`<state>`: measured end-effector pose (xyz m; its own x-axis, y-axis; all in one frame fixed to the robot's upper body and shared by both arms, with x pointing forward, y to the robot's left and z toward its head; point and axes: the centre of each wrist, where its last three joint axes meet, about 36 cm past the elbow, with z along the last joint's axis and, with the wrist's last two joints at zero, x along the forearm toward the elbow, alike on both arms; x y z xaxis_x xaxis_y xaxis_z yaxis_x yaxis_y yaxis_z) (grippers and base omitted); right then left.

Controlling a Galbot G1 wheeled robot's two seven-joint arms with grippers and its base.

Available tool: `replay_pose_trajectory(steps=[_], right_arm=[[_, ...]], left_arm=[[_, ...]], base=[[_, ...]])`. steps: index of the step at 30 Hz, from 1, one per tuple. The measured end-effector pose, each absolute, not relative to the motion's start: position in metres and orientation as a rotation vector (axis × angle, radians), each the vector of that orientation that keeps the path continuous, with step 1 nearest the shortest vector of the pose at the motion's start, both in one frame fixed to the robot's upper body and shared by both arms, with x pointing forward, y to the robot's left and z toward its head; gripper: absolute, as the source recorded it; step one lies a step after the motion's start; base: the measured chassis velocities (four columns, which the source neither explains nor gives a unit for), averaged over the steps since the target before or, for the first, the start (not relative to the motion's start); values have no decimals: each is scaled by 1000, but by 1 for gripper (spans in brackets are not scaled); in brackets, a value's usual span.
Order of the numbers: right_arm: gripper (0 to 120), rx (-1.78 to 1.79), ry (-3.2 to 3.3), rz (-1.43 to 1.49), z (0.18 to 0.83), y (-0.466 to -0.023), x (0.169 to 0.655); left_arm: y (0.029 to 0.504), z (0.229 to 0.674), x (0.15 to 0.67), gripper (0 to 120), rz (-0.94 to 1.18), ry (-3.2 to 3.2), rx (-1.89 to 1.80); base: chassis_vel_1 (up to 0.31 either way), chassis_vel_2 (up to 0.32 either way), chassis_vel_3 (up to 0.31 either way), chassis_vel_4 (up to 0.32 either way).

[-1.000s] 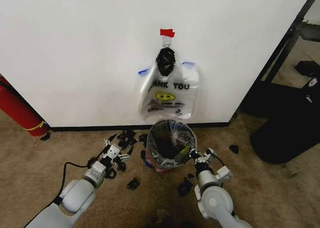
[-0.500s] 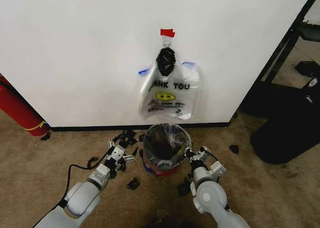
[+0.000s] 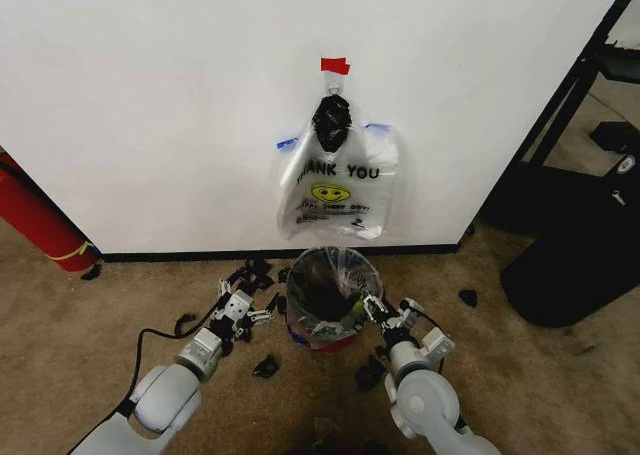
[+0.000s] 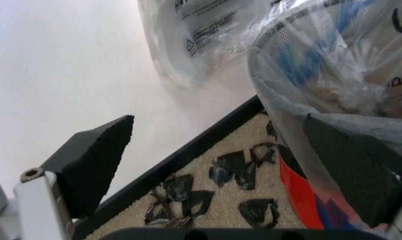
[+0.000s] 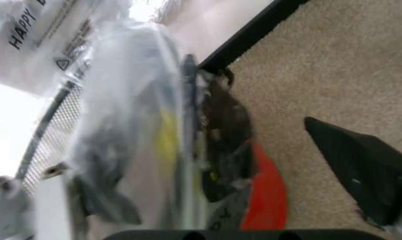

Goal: Pick up the garbage bag from the wall and place it over the trash bin.

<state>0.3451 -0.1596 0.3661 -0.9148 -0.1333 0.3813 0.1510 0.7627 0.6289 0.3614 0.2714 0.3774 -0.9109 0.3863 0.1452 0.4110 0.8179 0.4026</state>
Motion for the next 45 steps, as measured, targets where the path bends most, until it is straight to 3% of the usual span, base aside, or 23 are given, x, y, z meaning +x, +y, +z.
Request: replay_pose_trajectory(steps=[2, 13, 15, 22, 37, 45], right_arm=[[100, -1, -2555, -920, 366, -167, 342], [100, 46, -2532, -877, 367, -179, 348], [100, 66, -2533, -877, 368, -183, 352], [100, 41, -2472, -1039, 379, -168, 363], [100, 9, -2476, -1005, 371, -163, 355], [100, 0, -2488, -1008, 372, -163, 349]], left_arm=[[272, 377, 360, 100, -674, -2942, -643], [264, 370, 359, 100, -515, -3077, -788], [258, 368, 369, 100, -368, -3125, -1090], [260, 346, 377, 100, -353, -3040, -1270], [206, 304, 363, 100, -282, -3005, -1239], [202, 299, 367, 100, -351, -2982, -1209]], base=[[0, 0, 0, 0], [0, 0, 0, 0], [0, 0, 0, 0], [0, 0, 0, 0], [0, 0, 0, 0], [0, 0, 0, 0]])
